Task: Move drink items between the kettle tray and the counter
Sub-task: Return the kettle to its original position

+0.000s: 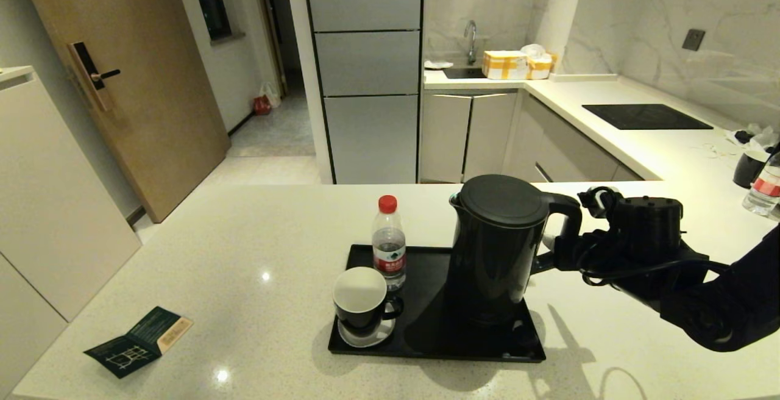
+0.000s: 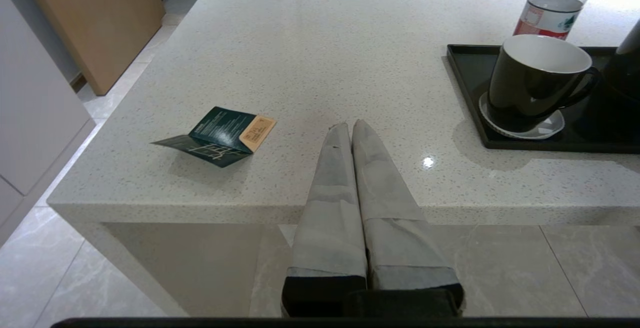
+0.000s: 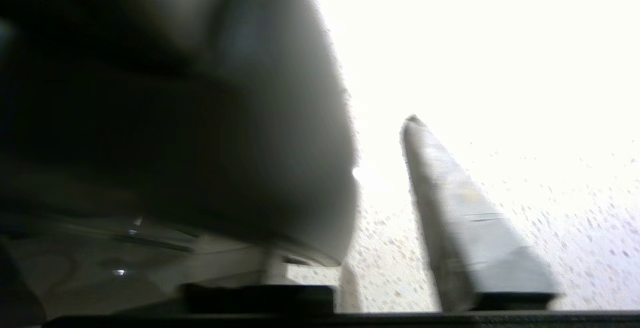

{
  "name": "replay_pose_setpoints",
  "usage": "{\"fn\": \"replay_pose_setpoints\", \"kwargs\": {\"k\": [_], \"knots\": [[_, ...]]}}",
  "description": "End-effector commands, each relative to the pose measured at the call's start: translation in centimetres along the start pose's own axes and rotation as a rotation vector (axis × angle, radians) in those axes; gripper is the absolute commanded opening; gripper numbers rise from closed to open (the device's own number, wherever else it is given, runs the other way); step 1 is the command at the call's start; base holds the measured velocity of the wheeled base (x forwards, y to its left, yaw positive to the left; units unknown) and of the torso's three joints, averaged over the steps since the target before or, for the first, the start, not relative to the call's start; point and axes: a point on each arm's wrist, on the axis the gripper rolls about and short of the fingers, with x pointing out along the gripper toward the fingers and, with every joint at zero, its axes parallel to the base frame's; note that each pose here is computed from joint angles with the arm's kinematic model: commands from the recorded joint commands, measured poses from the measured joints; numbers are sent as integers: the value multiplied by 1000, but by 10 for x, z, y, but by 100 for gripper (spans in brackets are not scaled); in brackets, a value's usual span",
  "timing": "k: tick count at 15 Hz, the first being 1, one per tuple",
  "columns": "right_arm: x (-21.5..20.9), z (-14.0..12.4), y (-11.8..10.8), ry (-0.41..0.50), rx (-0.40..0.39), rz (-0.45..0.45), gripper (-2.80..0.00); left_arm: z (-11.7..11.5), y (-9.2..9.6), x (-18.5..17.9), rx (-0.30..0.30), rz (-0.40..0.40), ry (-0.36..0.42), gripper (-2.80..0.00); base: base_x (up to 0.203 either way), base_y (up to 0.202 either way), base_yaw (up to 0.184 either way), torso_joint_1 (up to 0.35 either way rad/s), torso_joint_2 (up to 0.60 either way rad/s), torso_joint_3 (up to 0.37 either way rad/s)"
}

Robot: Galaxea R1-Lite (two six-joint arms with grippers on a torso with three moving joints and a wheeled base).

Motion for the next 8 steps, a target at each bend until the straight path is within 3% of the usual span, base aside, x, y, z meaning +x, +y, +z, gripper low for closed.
{"fn": "replay_pose_setpoints", "kwargs": {"k": [1,8], "knots": [[-3,-1,1,1,-1,9,0,0,0,0,0,2,1,-280,0,0,0,0,0,0],[-46,21,-3,-94,22,48,0,0,0,0,0,1,1,-280,0,0,0,0,0,0]]}}
